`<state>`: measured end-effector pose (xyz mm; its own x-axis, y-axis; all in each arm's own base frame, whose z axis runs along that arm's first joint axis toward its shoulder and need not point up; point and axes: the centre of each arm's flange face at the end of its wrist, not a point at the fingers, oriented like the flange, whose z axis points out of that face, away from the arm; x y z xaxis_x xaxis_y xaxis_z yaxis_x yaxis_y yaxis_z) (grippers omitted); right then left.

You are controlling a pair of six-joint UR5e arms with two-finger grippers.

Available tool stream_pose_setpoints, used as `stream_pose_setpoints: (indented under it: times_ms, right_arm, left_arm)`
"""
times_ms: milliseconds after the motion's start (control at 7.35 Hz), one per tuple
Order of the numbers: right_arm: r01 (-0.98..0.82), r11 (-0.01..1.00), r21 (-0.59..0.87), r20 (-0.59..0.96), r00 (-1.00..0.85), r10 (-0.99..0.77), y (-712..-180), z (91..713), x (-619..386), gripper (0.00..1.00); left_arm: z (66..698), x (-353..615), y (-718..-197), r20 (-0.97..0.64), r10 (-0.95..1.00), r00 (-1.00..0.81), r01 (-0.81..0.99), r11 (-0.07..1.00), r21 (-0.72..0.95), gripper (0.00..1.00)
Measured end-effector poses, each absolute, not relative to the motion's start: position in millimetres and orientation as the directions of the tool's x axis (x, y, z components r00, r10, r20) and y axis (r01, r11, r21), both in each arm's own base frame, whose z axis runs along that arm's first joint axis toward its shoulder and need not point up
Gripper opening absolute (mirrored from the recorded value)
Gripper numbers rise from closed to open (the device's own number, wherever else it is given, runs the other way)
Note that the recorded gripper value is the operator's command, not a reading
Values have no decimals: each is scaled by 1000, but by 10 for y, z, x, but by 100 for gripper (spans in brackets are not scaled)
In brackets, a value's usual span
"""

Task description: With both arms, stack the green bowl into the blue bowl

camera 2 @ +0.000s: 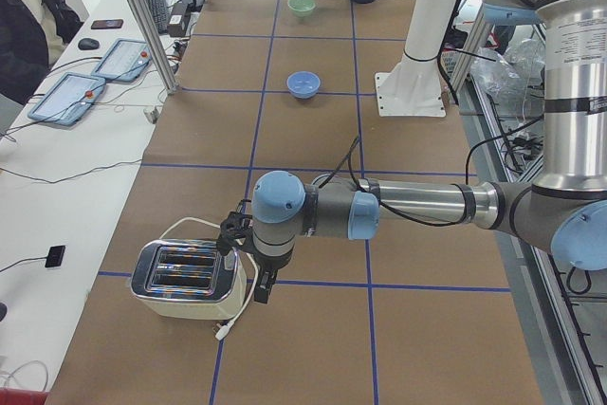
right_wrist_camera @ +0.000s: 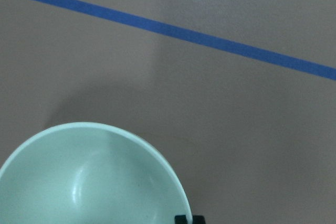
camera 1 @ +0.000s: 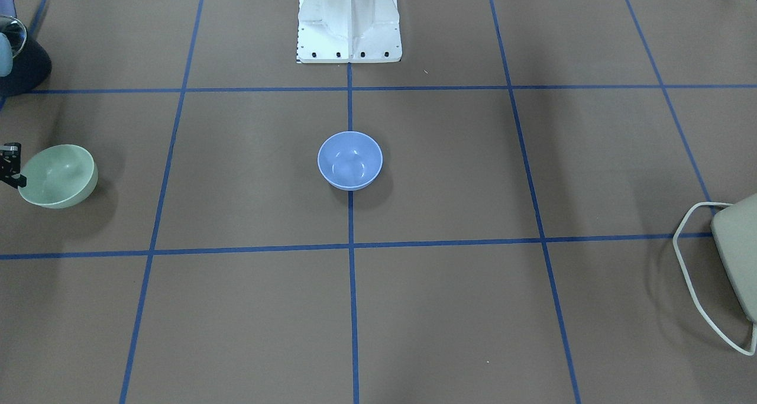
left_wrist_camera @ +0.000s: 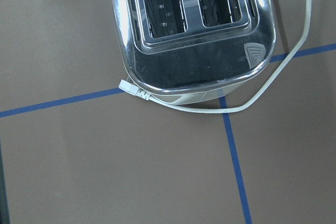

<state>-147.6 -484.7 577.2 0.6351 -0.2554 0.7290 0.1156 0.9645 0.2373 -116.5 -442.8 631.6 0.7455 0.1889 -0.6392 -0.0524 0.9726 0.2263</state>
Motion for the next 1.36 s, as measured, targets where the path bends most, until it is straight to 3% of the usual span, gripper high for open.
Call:
stream_pose_setpoints:
  times_ms: [272, 680, 1088, 1361]
  right_arm:
    - [15, 979, 203, 798, 577, -174, -5183, 4918, -1924, 0]
    - [-105, 993, 63, 871, 491, -3, -5236, 3306, -3300, 0]
    - [-169, 984, -49, 817, 560, 137, -4754, 2078, -4282, 0]
    - [-202, 977, -71, 788, 589, 179, -4338, 1793, -4846, 0]
  left_arm:
    - [6320, -1164, -4426, -640, 188, 745, -52, 973, 225, 98]
    - [6316, -1164, -4425, -640, 187, 745, -51, 973, 225, 98]
    - [6324, -1163, -4416, -640, 187, 745, -52, 973, 224, 98]
    - [6335, -1163, -4414, -641, 185, 745, -51, 974, 222, 98]
